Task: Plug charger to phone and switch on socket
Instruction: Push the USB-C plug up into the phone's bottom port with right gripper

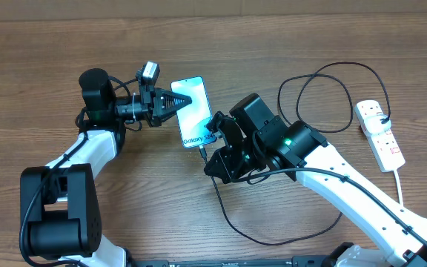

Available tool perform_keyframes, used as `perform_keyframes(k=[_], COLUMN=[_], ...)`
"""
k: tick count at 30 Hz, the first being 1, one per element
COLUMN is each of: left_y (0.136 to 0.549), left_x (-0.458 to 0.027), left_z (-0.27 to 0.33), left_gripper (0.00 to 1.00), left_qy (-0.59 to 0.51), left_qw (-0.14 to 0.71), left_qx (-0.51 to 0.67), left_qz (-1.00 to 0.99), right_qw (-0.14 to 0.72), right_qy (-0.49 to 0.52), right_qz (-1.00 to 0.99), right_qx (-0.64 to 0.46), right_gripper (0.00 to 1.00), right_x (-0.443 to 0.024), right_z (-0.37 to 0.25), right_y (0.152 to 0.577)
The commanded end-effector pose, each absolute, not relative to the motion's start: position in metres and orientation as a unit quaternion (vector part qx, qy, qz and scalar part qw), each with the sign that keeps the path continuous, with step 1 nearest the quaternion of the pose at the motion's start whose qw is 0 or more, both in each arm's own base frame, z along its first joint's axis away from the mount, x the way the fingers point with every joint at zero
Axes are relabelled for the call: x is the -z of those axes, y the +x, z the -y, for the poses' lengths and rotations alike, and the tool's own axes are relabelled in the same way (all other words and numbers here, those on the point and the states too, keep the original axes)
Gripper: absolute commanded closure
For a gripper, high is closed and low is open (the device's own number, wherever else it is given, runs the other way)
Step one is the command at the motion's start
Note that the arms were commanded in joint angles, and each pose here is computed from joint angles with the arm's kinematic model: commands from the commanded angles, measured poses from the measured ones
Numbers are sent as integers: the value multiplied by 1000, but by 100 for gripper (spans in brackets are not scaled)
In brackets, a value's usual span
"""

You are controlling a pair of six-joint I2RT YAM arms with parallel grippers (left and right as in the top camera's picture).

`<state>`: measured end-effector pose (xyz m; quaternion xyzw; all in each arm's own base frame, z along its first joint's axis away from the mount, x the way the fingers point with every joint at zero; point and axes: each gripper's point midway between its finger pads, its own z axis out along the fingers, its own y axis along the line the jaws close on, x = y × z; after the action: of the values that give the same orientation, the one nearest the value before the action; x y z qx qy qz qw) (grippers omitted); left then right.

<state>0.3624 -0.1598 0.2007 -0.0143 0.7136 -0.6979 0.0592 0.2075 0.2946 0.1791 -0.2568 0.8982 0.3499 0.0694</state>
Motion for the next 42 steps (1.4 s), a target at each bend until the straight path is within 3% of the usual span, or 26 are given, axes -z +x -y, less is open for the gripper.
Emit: perform_keyframes(k=[1,31,38,42], left_y=[364,357,358,361], left_x=[-209,-210,-210,-209], left_z=[162,164,164,164], left_gripper=[96,96,96,96], left_qy=[2,54,77,71], left_qw=[62,87,110,116], left_qx=[700,700,697,694], left_qz=[-712,-707,-705,-707], right_qw=[80,138,120,111], right_qy=[-257,-254,-250,-248], right_qz=[-897,-887,-894,-898], right_qx=[-351,-360,-352,-347], right_gripper=[96,96,58,50], right_x=[-185,-196,-191,-188], right_z=[-297,-309,-304,-301], right_y=[212,235,229,226])
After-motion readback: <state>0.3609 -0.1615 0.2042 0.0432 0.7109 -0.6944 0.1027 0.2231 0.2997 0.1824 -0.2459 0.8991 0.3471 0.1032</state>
